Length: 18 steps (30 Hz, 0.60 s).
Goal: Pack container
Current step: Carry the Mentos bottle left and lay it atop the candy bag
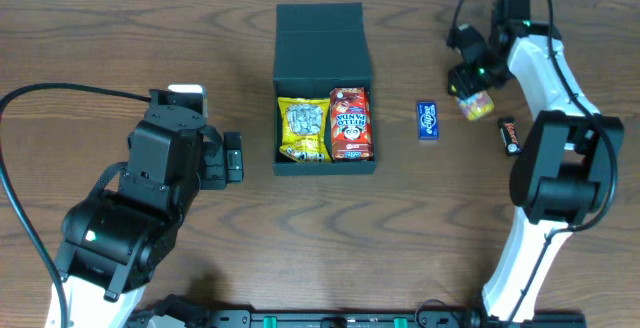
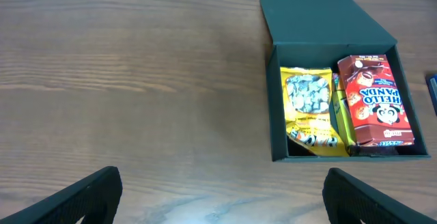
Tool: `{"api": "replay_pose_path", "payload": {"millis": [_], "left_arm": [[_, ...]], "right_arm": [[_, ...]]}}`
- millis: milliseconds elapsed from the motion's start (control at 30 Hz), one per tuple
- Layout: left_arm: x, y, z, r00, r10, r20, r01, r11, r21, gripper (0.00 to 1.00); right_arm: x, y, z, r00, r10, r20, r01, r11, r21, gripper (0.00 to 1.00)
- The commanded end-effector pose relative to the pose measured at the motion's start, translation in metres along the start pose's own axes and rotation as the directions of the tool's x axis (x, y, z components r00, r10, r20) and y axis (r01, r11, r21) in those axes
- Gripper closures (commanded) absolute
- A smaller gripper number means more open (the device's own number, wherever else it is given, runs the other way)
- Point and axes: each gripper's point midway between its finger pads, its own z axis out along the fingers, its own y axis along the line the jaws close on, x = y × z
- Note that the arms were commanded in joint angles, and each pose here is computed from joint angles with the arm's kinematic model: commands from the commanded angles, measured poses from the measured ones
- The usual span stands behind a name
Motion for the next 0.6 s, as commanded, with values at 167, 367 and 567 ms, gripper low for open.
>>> {"api": "replay_pose_path", "payload": {"millis": [167, 367, 567], "left_arm": [[-0.006, 0.003, -0.005, 1.0, 0.005, 0.019, -0.005, 1.0, -0.011, 0.05], [-0.006, 0.003, -0.005, 1.0, 0.005, 0.019, -0.005, 1.0, -0.011, 0.05], [-0.006, 0.003, -0.005, 1.0, 0.005, 0.019, -0.005, 1.0, -0.011, 0.05]], "right_arm": [[-0.085, 0.048, -0.071, 0.968, -0.142, 0.205, 0.132, 0.989, 0.061, 0.99], [-0.124, 0.112, -0.086, 0.923, -0.268, 0.277, 0.265, 0.963, 0.051, 0.99], [-0.149, 0.186, -0.088, 0.856, -0.392, 0.337, 0.402, 0.915, 0.044, 0.99]]}}
